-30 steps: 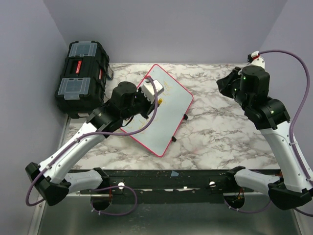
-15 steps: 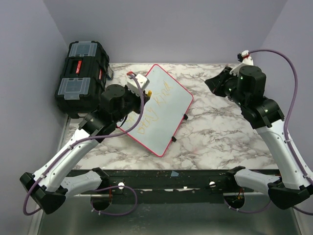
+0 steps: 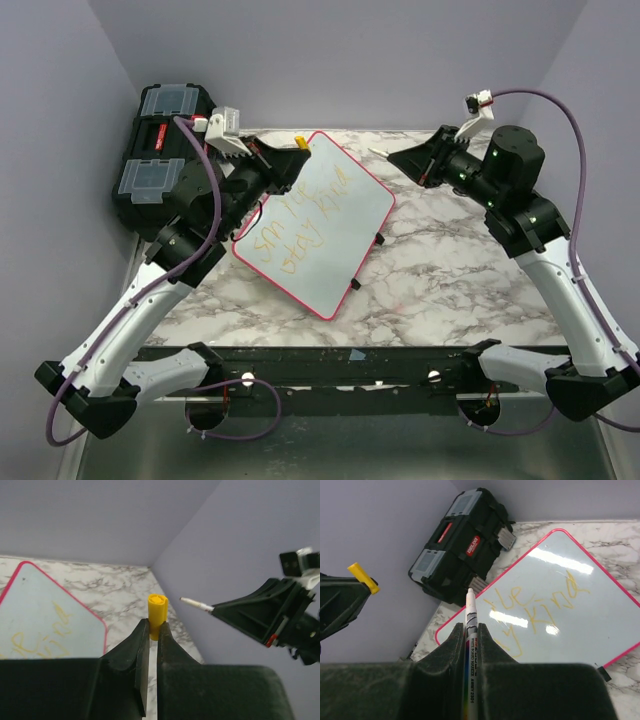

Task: Write a sentence on the whiteboard
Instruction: Insert the whiteboard marker without the cap into the pen cap.

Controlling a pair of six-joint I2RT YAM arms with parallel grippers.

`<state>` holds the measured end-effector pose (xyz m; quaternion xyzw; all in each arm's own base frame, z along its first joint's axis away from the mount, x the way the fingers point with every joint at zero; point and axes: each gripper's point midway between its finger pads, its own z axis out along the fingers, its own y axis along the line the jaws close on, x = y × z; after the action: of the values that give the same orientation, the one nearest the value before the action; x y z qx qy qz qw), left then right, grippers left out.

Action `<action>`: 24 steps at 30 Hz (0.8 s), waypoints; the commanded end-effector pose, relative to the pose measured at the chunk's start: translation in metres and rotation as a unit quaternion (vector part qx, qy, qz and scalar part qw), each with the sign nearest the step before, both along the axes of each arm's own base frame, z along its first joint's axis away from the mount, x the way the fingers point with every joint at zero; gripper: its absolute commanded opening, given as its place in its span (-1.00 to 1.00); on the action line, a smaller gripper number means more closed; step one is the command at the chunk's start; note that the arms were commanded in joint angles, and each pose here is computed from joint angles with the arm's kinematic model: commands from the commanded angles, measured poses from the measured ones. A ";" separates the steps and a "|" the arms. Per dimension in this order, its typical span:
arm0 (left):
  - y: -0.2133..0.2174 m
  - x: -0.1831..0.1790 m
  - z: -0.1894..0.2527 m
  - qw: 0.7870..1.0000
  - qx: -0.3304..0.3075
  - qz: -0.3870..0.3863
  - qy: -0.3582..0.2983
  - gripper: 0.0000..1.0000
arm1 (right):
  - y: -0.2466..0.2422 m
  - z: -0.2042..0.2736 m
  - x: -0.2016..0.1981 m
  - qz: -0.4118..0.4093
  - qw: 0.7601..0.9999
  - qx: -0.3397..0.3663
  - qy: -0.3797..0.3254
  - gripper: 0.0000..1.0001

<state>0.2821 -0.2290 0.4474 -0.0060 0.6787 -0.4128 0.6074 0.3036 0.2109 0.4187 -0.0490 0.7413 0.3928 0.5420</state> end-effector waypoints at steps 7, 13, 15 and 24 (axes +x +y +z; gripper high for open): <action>-0.012 0.003 0.046 0.963 -0.263 -0.055 0.037 -1.00 | 0.023 0.038 -0.022 0.087 0.992 0.056 -0.066 -0.99; -0.015 0.009 0.051 0.937 -0.331 -0.058 0.093 -1.00 | 0.029 0.049 -0.030 0.116 0.986 0.071 -0.097 -0.99; -0.019 0.012 0.048 0.925 -0.352 -0.063 0.124 -1.00 | 0.031 0.051 -0.031 0.124 0.984 0.073 -0.106 -0.99; -0.036 0.011 0.039 0.882 -0.388 -0.079 0.257 -1.00 | 0.040 0.065 -0.034 0.162 0.973 0.057 -0.153 -0.99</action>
<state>0.3013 -0.2600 0.4776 -0.2556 0.5868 -0.6544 0.4026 0.2775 0.2424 0.4699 -0.1506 0.6359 0.4963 0.5716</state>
